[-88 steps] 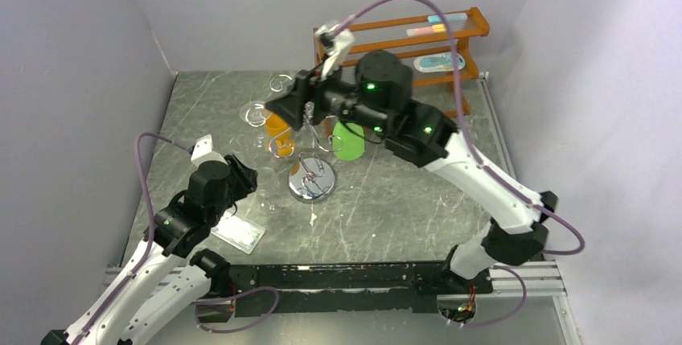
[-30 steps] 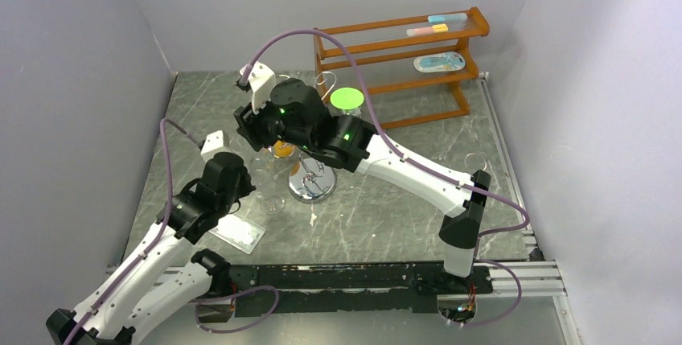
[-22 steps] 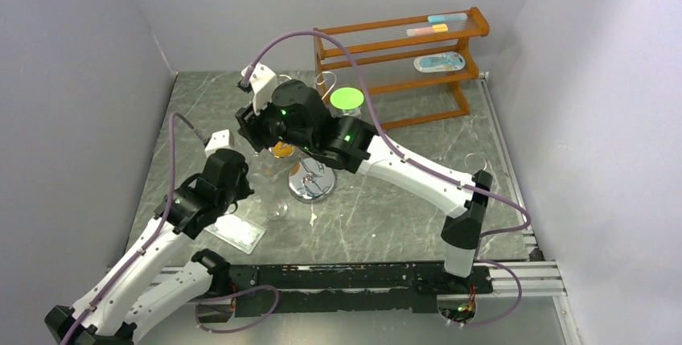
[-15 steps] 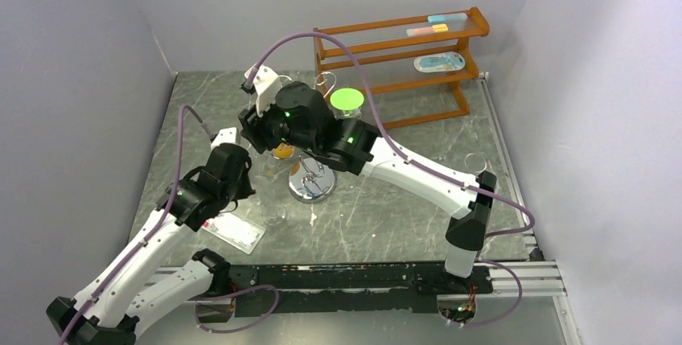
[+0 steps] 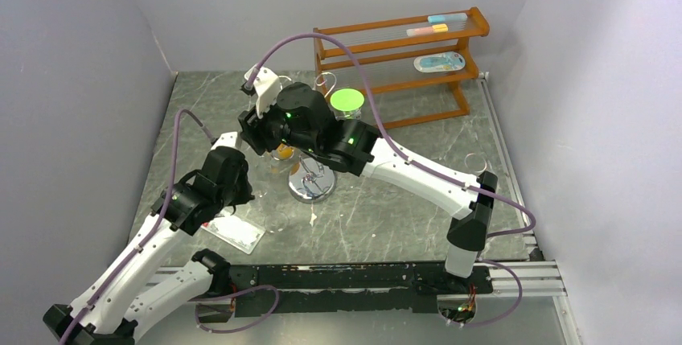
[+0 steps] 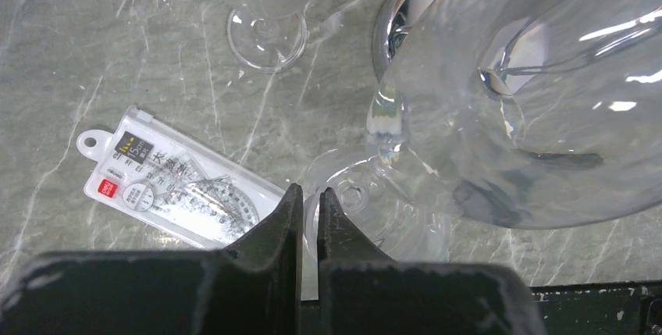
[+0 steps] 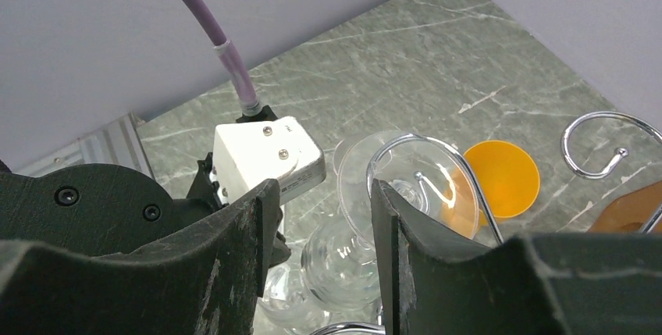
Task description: Place the wine glass upside down on the wine glass rack
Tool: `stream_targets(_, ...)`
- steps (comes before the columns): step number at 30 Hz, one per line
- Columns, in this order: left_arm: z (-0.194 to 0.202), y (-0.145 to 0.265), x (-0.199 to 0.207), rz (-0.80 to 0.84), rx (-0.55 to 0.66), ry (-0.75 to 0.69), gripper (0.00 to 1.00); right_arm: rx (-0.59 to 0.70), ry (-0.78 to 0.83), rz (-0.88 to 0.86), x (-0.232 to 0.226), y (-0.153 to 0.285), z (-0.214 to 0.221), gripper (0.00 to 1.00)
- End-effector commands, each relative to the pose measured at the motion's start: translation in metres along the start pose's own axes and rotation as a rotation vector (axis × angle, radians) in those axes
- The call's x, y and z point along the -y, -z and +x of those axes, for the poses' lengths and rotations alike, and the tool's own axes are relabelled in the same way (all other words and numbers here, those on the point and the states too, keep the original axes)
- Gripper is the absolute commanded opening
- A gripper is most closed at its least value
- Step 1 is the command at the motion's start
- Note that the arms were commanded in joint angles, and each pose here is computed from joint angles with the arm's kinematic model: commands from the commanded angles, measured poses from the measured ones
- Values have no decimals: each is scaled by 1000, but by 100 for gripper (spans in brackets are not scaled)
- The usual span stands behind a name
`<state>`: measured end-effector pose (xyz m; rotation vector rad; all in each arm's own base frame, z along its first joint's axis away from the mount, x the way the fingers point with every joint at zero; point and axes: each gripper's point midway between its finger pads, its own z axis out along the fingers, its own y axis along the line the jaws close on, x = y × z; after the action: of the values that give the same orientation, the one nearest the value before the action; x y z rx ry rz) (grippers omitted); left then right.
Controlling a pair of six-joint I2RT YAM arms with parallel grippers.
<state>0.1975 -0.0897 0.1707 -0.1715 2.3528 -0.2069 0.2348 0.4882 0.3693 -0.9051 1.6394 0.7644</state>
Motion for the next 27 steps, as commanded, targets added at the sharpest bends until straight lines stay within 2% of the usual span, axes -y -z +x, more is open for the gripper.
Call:
stream_targets(1,-2,9,9,54,-10,12,5,-88,-4,-52,-12,4,27,50)
stream_targets(11,14,12,7,84,-53,0,5,-80,-31,-79,-17,7,24,50)
stream_targets(17,9,16,7,68,-64,-24,5,-87,-31,-76,-17,5,27,50)
stream_targets(27,-6,29,-3,32,12,4,5,-53,-61,-97,-21,15,13,51)
